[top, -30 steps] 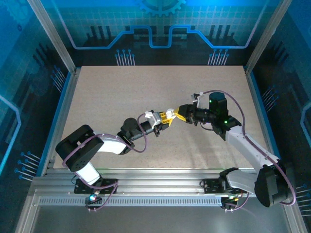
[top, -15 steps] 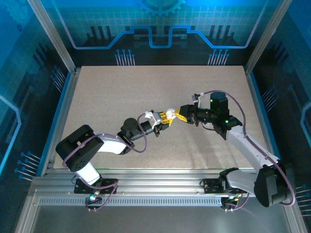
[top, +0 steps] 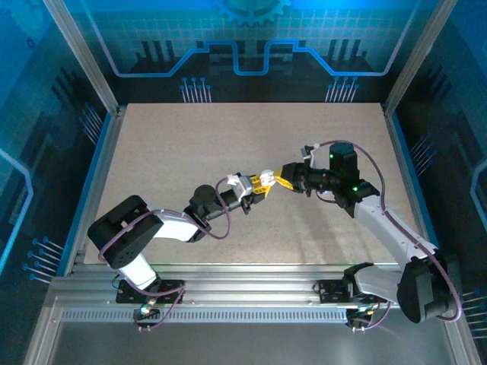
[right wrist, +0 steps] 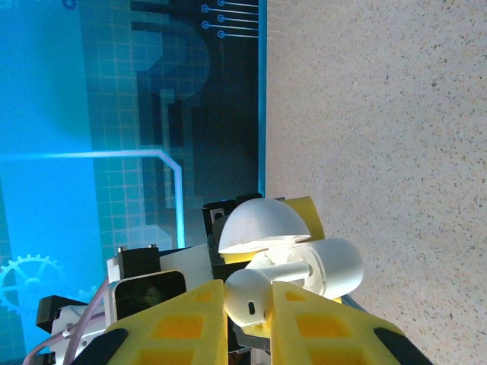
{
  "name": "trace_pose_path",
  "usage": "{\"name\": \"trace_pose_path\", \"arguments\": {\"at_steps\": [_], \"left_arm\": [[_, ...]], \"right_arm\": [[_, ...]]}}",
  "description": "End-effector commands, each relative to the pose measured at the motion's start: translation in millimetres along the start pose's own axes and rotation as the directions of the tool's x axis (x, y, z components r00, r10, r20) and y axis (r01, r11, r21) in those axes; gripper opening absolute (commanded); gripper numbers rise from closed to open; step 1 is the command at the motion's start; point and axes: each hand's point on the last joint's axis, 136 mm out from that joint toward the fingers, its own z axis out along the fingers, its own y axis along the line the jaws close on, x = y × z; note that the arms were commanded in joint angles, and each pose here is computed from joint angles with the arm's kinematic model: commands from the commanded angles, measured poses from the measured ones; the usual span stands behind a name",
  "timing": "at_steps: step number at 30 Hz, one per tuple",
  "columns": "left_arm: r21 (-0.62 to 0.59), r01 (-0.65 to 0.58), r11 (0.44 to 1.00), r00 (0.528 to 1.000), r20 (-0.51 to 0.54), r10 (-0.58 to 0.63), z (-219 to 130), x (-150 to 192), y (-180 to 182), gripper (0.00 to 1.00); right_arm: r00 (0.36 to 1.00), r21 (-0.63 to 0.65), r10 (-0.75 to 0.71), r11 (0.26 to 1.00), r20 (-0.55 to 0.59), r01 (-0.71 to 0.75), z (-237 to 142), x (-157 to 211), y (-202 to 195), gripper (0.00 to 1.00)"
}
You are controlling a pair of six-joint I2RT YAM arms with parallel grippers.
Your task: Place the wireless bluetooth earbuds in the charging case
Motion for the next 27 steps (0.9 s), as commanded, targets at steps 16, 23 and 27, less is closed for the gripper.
{"name": "trace_pose_path", "arguments": {"at_steps": [16, 23, 27], "left_arm": [[0.014, -0.048, 0.999, 0.996, 0.08, 0.047, 7, -22, -4, 0.1], [0.023, -0.05, 0.998, 0.995, 0.089, 0.048, 6, -24, -5, 0.1], [0.029, -0.048, 0.998, 0.994, 0.096, 0.045, 5, -26, -7, 0.1]], "right_arm": [[0.998, -0.029, 0.008, 1.0, -0.063, -0.01, -4, 8, 6, 0.18], [0.997, -0.022, 0.017, 1.0, -0.071, -0.018, -3, 8, 4, 0.18], [0.997, -0.007, 0.035, 0.999, -0.066, -0.036, -5, 6, -1, 0.18]]}}
